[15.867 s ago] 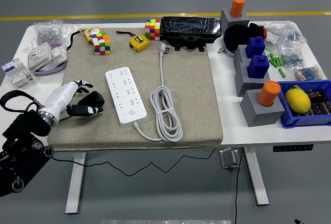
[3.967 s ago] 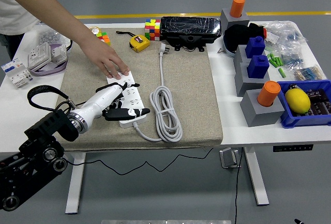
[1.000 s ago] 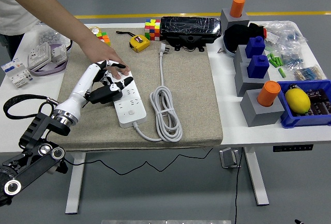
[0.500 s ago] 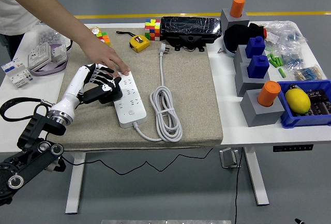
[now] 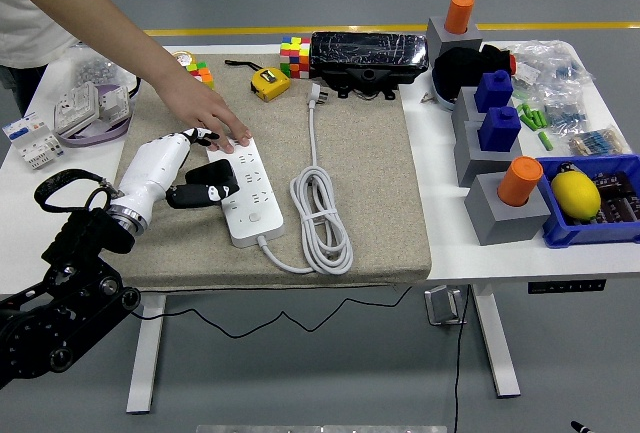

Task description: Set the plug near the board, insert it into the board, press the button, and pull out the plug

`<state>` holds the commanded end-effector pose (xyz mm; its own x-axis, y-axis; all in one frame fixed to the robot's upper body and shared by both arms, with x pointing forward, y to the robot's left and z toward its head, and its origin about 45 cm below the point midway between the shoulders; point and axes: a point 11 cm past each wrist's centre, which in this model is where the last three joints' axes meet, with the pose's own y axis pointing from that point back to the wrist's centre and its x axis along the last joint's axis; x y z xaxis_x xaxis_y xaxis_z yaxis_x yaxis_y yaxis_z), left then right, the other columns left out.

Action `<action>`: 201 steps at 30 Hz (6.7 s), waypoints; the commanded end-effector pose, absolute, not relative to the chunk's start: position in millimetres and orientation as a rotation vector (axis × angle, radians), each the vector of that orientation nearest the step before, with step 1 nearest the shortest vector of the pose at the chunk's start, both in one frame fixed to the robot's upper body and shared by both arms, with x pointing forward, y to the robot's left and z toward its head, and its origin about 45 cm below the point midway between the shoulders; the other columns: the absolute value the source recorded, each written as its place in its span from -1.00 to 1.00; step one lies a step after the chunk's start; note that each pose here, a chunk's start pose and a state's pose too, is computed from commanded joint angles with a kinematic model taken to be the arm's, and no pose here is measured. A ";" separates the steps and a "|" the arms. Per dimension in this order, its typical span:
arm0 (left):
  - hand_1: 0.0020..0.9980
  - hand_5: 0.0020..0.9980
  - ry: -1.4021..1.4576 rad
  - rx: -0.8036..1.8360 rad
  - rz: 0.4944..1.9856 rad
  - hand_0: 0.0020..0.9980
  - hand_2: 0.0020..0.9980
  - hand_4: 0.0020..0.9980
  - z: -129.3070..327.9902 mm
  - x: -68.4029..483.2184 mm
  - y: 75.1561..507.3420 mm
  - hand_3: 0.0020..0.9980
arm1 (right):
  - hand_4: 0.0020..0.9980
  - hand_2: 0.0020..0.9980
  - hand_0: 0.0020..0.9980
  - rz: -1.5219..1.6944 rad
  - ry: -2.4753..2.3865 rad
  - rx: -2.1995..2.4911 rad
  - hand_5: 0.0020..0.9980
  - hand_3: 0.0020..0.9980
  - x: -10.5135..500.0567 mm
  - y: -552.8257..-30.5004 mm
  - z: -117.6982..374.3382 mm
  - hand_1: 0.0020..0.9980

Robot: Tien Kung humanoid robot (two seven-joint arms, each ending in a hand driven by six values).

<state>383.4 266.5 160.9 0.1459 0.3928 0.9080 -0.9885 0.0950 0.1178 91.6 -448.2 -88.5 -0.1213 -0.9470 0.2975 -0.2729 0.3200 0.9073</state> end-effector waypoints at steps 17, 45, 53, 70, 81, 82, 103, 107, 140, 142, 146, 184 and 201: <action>0.16 -0.43 -0.751 1.032 1.194 0.16 0.03 0.42 149.1 402.9 265.7 0.09 | 0.99 0.32 0.31 -0.856 -1.608 1.137 0.11 0.14 94.6 -450.1 -87.0 0.31; -0.24 -0.85 -0.869 0.904 1.225 -0.24 -0.25 0.21 162.0 399.8 264.7 -0.05 | 0.99 0.32 0.31 -0.863 -1.606 1.131 0.11 0.14 90.1 -449.6 -88.2 0.31; -0.22 -0.84 -0.842 0.993 1.246 -0.22 -0.24 0.22 147.7 391.3 299.0 -0.04 | 0.99 0.32 0.31 -0.870 -1.605 1.129 0.11 0.14 87.9 -447.9 -89.3 0.31; 0.24 -0.56 -0.758 1.059 1.247 0.33 0.08 0.59 132.0 388.7 315.0 0.16 | 0.99 0.32 0.31 -0.869 -1.608 1.134 0.11 0.14 90.6 -446.8 -89.2 0.31; 0.46 -0.53 -0.728 1.026 1.262 0.44 0.30 0.88 137.1 387.8 314.7 0.30 | 0.99 0.32 0.31 -0.868 -1.611 1.135 0.11 0.14 91.8 -447.2 -88.7 0.31; 0.56 -0.25 -0.724 1.009 1.270 0.49 0.51 1.00 138.5 387.7 314.3 0.51 | 0.99 0.32 0.31 -0.867 -1.611 1.136 0.11 0.14 92.3 -447.1 -88.6 0.31; 0.31 -0.05 -0.353 0.363 1.712 0.33 0.27 0.78 189.4 375.5 344.0 0.22 | 0.99 0.32 0.31 -0.866 -1.611 1.133 0.11 0.14 92.1 -447.7 -88.6 0.31; 0.18 -0.10 -0.186 0.280 1.766 0.20 0.13 0.70 185.5 373.0 357.5 0.15 | 0.99 0.32 0.31 -0.865 -1.613 1.135 0.11 0.14 93.9 -447.7 -88.3 0.31; 0.16 -0.16 0.017 0.190 1.798 0.15 0.13 0.59 185.5 369.0 369.9 0.14 | 0.99 0.32 0.31 -0.818 -1.605 1.165 0.11 0.14 116.0 -451.6 -81.7 0.31; 0.16 -0.15 0.020 0.194 1.797 0.14 0.13 0.58 184.1 368.1 370.1 0.14 | 0.99 0.32 0.31 -0.818 -1.602 1.164 0.11 0.14 114.7 -451.8 -81.9 0.31; 0.16 -0.15 0.021 0.194 1.796 0.14 0.13 0.58 184.0 367.7 370.0 0.14 | 0.99 0.32 0.31 -0.820 -1.601 1.163 0.11 0.14 113.7 -451.6 -82.2 0.31; 0.15 -0.17 0.046 0.181 1.777 0.14 0.13 0.56 186.0 371.6 361.9 0.13 | 0.99 0.32 0.32 -0.858 -1.620 1.152 0.11 0.15 108.9 -447.6 -85.1 0.31; 0.15 -0.20 0.046 0.178 1.765 0.14 0.13 0.54 188.0 374.4 358.2 0.13 | 0.99 0.33 0.31 -0.855 -1.627 1.154 0.11 0.15 112.1 -448.8 -83.7 0.31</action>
<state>374.4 358.2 188.0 -0.1905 0.9771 0.0950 -0.9709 -0.2019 0.1291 112.1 -448.8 -83.7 -0.1218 -0.9488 0.2915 -0.2984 0.3151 0.9009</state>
